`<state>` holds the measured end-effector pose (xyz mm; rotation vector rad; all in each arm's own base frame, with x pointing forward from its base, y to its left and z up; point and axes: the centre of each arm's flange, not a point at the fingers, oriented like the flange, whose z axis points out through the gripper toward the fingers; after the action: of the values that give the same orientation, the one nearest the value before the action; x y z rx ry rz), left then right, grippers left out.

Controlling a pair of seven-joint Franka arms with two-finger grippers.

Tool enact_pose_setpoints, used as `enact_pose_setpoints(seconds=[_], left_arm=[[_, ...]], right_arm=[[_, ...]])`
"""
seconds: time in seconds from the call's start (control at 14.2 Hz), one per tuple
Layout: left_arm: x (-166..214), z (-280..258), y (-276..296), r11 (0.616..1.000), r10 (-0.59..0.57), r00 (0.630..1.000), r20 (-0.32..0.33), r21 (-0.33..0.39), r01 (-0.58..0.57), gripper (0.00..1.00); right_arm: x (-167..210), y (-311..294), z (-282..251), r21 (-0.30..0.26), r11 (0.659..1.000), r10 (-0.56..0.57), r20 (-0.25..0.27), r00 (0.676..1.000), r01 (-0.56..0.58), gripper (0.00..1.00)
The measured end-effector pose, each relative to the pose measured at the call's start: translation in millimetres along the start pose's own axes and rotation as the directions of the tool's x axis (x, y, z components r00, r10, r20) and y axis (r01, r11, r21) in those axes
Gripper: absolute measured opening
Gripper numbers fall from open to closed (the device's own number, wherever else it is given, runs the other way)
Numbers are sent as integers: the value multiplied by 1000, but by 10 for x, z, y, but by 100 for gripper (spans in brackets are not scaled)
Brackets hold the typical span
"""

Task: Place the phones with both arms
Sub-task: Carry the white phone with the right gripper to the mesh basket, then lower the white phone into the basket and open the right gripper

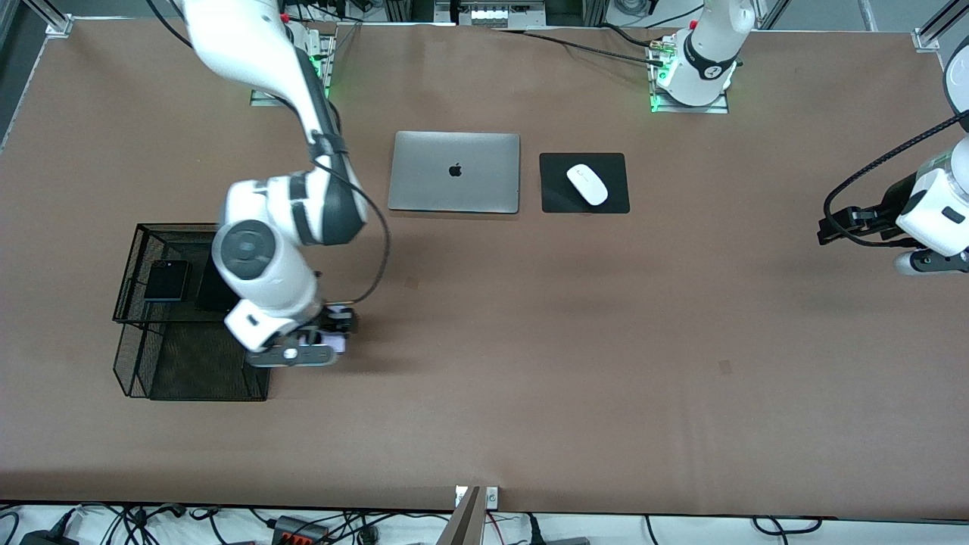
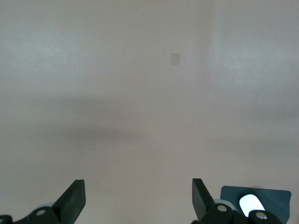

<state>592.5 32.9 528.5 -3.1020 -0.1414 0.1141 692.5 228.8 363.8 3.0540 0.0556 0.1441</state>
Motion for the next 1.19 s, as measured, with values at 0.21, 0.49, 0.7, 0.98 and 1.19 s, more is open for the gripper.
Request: enact_pose_setpoints(seconds=[0.21,0.49,0.7,0.98,1.19], left_arm=[[0,0,0,1000,0,1000,0,0,0,100],[0,-1,8,1000,2,1000,0,0,-2,100],[0,-1,20,1000,4,1000,-1,0,-4,100],[-1,-2,38,1000,7,1000,-1,0,-7,100],[-1,-2,42,1000,8,1000,-1,0,-8,100]], right_arm=[[142,699,-125,-9,1000,-5,40,999,6,83],[248,1812,153,-21,1000,-16,83,996,17,83],[303,2178,456,-41,997,-67,69,995,70,83],[363,2414,959,11,994,-113,12,994,113,83],[345,2425,1106,30,995,-100,21,995,99,83]])
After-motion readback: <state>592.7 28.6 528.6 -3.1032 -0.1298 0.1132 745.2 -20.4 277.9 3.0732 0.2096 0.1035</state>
